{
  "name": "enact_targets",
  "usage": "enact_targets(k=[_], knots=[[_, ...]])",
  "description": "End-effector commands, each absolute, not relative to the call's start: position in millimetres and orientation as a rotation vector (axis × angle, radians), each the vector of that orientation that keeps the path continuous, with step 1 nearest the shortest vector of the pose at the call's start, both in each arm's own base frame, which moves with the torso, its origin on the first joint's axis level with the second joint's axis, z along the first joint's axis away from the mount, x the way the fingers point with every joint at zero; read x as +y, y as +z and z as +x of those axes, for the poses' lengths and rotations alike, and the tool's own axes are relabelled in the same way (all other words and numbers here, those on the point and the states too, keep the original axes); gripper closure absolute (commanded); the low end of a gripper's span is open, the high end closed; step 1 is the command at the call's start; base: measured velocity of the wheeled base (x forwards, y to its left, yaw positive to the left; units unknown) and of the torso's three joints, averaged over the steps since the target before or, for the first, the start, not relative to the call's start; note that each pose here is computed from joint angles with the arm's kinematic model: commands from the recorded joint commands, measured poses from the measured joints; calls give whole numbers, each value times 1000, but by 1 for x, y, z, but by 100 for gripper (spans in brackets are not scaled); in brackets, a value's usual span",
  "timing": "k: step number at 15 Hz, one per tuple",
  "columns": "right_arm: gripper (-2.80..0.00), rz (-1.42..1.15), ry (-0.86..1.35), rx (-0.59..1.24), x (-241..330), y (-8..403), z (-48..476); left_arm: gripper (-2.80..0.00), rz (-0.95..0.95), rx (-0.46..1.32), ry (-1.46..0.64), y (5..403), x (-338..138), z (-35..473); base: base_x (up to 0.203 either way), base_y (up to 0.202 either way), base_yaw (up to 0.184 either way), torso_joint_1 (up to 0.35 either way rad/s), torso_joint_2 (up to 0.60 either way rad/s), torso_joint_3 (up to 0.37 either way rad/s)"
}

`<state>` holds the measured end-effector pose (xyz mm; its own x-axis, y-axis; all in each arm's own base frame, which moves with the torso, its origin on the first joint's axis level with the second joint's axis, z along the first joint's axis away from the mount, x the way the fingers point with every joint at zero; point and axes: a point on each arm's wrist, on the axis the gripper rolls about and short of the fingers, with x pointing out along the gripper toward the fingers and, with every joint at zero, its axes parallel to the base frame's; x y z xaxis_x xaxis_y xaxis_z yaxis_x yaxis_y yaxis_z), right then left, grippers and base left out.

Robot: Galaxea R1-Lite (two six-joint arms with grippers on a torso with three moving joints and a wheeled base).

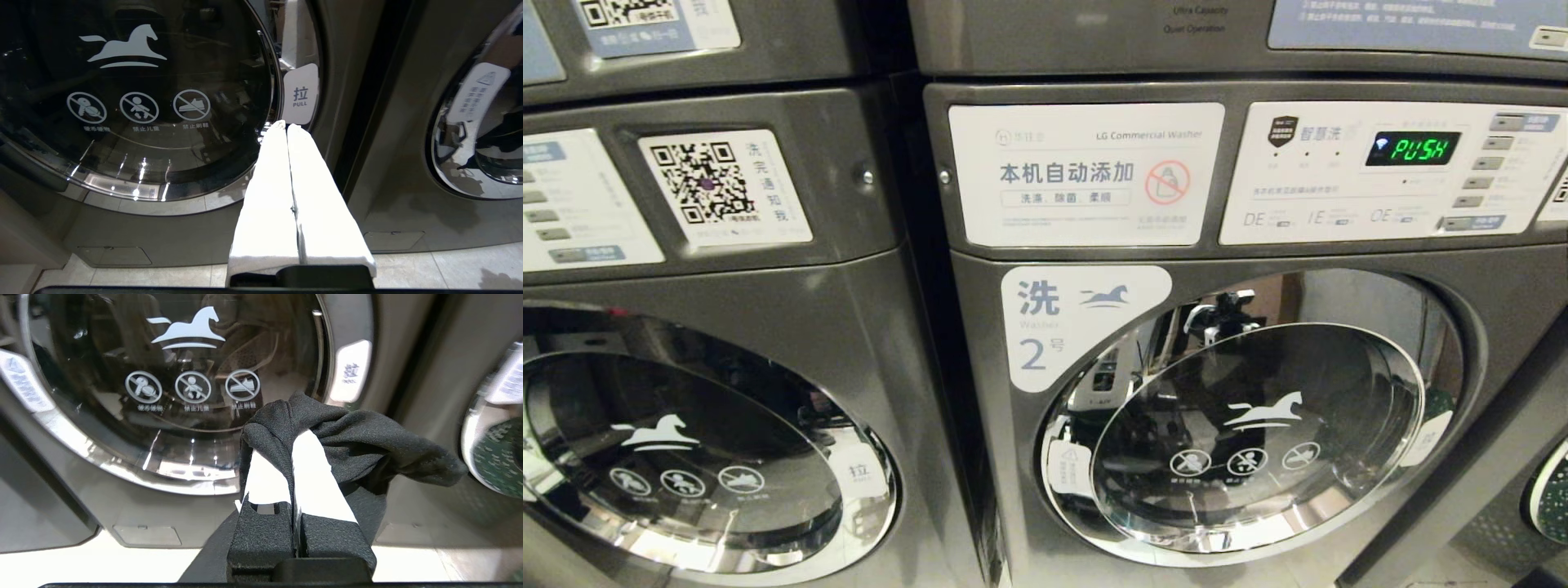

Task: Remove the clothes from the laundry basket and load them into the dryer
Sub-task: Put the clothes in the dryer

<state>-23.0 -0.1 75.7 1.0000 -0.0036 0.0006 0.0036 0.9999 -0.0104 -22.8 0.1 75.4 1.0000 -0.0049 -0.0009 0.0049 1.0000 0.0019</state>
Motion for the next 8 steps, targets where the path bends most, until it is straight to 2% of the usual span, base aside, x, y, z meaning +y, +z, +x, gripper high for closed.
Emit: enact_targets(k=[1, 4, 8], knots=[[0, -11, -4, -2, 0, 76, -23, 0, 2, 0, -5, 75, 0, -23, 202, 0, 1, 8, 8, 1], [0, -11, -6, -2, 0, 76, -23, 0, 0, 0, -5, 75, 0, -23, 183, 0, -1, 8, 4, 2], [0, -11, -6, 0, 0, 75, -23, 0, 0, 0, -5, 75, 0, -23, 21, 0, 0, 3, 0, 0]])
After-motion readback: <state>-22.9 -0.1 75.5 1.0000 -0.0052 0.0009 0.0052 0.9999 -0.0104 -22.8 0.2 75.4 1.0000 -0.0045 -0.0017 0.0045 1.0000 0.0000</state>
